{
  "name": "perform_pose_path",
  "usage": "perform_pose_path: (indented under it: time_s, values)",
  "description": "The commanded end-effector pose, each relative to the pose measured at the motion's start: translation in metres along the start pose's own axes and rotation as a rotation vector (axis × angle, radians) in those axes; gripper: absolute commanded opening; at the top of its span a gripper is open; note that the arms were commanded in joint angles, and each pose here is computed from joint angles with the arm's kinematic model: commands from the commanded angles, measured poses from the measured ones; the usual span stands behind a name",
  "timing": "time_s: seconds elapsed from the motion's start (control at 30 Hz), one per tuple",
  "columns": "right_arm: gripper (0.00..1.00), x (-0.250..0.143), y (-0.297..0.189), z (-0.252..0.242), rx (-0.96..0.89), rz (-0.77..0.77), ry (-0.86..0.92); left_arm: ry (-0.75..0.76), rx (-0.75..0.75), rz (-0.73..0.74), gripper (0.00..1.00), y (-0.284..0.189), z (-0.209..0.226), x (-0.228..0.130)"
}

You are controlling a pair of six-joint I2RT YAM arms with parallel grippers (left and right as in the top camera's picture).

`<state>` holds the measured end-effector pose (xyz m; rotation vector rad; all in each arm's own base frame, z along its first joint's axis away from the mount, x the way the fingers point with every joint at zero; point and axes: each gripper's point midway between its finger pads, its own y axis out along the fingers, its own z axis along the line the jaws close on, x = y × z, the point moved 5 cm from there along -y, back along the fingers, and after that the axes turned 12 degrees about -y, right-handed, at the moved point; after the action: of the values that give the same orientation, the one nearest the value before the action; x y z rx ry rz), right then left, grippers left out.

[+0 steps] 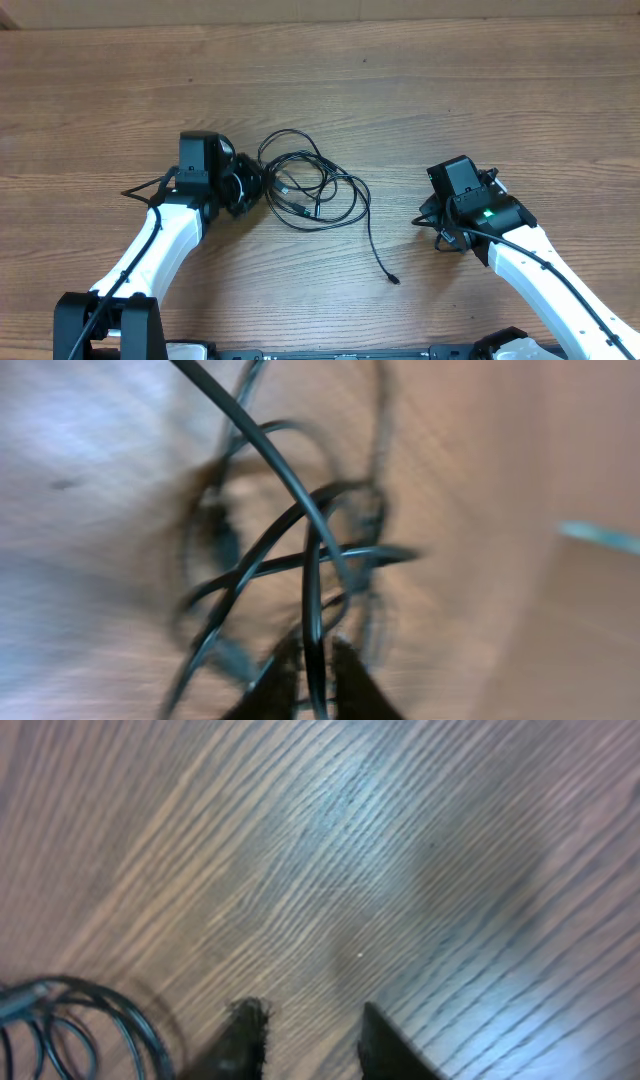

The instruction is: Untangle cables

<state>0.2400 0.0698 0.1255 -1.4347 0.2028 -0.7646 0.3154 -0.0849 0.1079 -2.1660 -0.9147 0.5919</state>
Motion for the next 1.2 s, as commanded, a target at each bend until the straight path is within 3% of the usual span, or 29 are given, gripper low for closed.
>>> perform_pose_path:
  time_s: [0.0,0.1,0.17,0.2,0.33,0.53,0.77,0.97,1.17]
  values:
    - [0.40,0.005,0.000,-0.005,-0.030,-0.038,-0.005,0.113,0.142,-0.095,0.36,-0.007,0.022,0.010]
    - [0.56,0.002,0.000,-0.003,-0.018,-0.021,-0.006,0.079,0.233,-0.081,0.81,-0.009,0.039,0.005]
    - [0.66,0.000,0.000,-0.002,-0.008,-0.005,-0.006,0.064,0.276,-0.075,0.98,-0.011,0.047,0.003]
    - [0.70,-0.001,0.000,-0.001,-0.002,0.004,-0.006,0.058,0.300,-0.077,1.00,-0.012,0.051,0.002]
    - [0.82,-0.005,0.000,0.002,0.024,0.041,-0.006,0.050,0.378,-0.121,1.00,-0.017,0.062,0.006]
    - [0.90,-0.009,-0.001,0.004,0.047,0.073,-0.006,0.008,0.354,-0.095,0.99,-0.015,0.060,0.002]
    - [0.98,-0.009,-0.001,0.005,0.051,0.070,-0.005,0.029,0.039,0.186,1.00,-0.007,0.013,-0.028]
    - [1.00,-0.009,-0.001,0.005,0.049,0.072,-0.006,-0.125,0.005,0.204,1.00,-0.003,0.000,-0.035]
    - [1.00,-0.011,-0.001,0.002,0.035,0.081,-0.008,-0.130,0.025,0.141,0.69,0.005,-0.005,-0.038]
